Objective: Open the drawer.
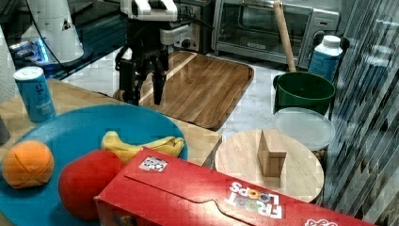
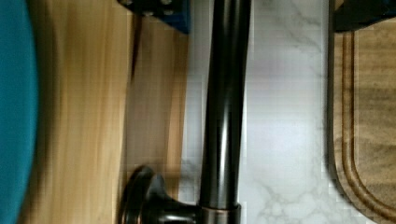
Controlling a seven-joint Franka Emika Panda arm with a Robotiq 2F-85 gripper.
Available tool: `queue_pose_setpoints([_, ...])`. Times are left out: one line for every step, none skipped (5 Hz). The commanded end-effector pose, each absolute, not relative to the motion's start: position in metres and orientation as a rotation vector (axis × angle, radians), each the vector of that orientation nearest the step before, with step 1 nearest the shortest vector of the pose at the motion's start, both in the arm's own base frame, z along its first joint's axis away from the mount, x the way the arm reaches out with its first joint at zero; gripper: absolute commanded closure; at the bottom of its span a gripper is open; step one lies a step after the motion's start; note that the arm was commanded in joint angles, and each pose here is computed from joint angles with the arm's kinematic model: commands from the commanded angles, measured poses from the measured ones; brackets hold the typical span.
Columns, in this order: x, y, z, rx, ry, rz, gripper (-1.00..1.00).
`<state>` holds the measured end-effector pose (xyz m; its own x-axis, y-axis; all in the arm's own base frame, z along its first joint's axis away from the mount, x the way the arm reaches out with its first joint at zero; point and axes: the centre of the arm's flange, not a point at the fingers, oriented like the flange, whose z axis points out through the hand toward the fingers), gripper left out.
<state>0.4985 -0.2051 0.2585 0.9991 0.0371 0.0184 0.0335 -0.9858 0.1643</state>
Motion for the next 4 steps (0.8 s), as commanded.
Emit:
queue_pose_setpoints([0.534, -0.181, 0.274, 2.970, -0.030, 0.144, -1.00])
queue_pose_setpoints([0.538, -0.157, 0.272, 2.988, -0.072, 0.135, -1.00])
queue_pose_setpoints([0.546, -0.117, 0.269, 3.015, -0.144, 0.119, -1.00])
queue_pose_setpoints([0.557, -0.079, 0.262, 3.019, -0.107, 0.121, -1.00])
